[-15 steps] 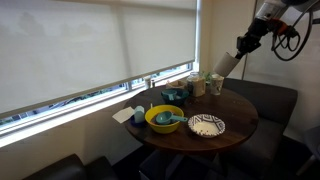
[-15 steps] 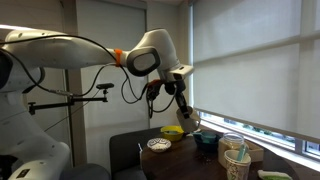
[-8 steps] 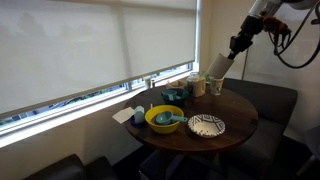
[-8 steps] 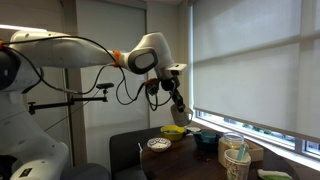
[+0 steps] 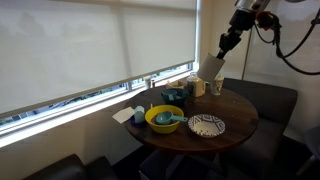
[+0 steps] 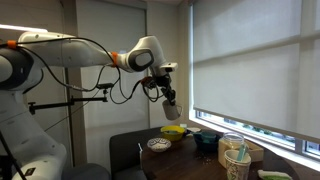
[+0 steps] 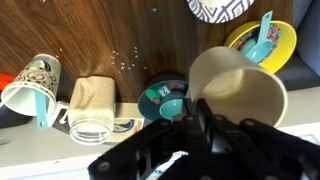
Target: Put the mug cup on the white and black plate
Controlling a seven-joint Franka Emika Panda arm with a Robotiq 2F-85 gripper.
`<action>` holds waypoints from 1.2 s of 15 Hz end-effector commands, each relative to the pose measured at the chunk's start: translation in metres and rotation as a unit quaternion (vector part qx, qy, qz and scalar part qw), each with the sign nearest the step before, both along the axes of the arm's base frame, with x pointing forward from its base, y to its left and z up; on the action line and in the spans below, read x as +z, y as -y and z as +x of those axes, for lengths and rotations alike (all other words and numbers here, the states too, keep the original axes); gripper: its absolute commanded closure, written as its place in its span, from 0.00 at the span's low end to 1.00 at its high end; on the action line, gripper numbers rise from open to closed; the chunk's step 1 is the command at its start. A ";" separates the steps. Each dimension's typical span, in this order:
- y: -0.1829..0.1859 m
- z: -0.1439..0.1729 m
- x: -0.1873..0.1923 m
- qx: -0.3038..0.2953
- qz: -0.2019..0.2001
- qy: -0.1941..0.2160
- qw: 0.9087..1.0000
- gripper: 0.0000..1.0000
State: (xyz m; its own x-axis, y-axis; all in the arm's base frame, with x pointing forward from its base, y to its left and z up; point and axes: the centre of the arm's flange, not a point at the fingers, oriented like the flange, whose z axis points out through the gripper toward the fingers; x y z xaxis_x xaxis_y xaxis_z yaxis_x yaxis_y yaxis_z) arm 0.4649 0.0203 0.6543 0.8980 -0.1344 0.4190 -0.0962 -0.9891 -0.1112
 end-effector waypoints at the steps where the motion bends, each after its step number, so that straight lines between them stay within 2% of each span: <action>1: 0.001 0.001 0.001 0.001 0.000 0.001 1.000 0.93; 3: 0.002 0.001 0.000 0.001 -0.001 0.000 1.000 0.93; 4: -0.010 0.014 -0.001 0.025 -0.005 -0.008 1.000 0.98; 7: -0.047 0.033 -0.027 0.094 -0.020 -0.064 0.993 0.98; 9: -0.070 0.041 -0.047 0.118 -0.030 -0.104 0.987 0.98; 14: -0.093 0.057 -0.092 0.096 -0.051 -0.181 0.977 0.98; 18: -0.101 0.054 -0.107 0.076 -0.065 -0.216 0.971 0.98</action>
State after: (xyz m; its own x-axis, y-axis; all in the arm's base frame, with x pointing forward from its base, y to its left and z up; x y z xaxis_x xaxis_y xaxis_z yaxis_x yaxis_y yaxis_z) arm 0.5151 0.1115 0.5410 0.9960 0.0818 0.0370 0.0821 -0.9966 -0.0066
